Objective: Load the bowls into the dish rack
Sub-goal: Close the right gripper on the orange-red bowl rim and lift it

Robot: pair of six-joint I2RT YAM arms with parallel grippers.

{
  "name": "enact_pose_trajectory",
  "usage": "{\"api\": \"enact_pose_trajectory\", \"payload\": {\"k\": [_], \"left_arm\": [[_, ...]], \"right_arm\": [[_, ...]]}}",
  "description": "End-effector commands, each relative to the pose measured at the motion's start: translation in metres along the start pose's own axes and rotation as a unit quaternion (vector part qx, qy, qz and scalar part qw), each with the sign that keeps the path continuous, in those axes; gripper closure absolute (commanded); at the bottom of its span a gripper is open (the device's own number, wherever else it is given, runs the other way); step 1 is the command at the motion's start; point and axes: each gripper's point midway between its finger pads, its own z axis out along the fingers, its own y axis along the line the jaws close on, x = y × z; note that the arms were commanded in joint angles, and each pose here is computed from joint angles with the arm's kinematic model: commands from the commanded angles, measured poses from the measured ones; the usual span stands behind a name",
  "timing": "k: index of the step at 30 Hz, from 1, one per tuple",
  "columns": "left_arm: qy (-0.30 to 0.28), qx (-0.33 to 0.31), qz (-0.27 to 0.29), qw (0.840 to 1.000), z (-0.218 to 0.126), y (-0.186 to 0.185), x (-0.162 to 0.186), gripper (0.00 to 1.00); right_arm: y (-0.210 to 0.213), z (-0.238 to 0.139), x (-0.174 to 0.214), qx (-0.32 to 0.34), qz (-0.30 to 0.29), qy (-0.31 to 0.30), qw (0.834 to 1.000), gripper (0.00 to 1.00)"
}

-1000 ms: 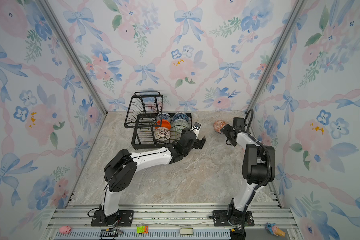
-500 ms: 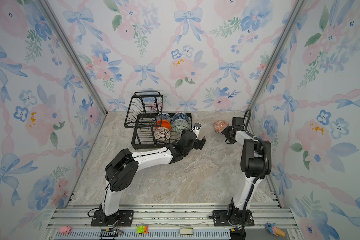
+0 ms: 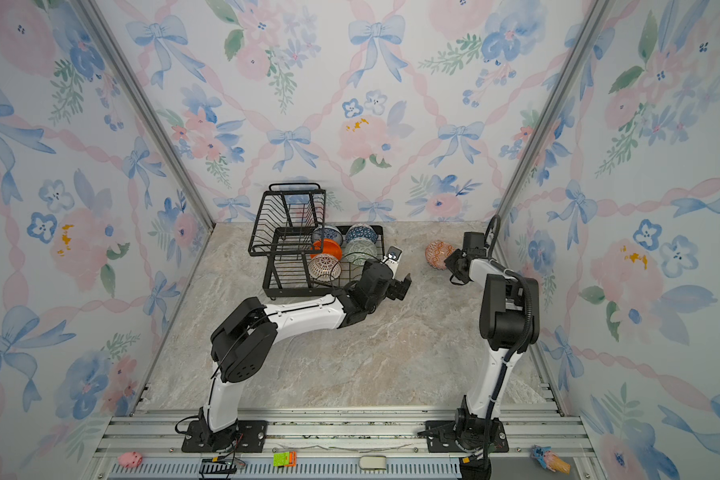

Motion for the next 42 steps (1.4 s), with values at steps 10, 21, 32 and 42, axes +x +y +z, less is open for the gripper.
{"api": "enact_pose_trajectory", "payload": {"k": [10, 21, 32, 42], "left_arm": [[-0.004, -0.007, -0.024, 1.0, -0.01, 0.009, -0.003, 0.02], [-0.004, -0.007, -0.046, 0.999, -0.019, 0.011, -0.003, 0.02], [-0.003, -0.009, -0.071, 0.997, -0.037, 0.013, 0.0, 0.02], [0.012, 0.0, -0.131, 0.991, -0.06, 0.022, 0.005, 0.02]], "right_arm": [[0.003, 0.007, 0.016, 0.002, -0.014, 0.007, 1.0, 0.93], [0.02, -0.012, 0.046, 0.006, -0.055, 0.017, 0.998, 0.97], [0.026, -0.05, 0.065, -0.006, -0.069, 0.02, 0.997, 1.0], [0.061, -0.105, 0.078, -0.025, -0.134, 0.0, 0.991, 1.0]]}}
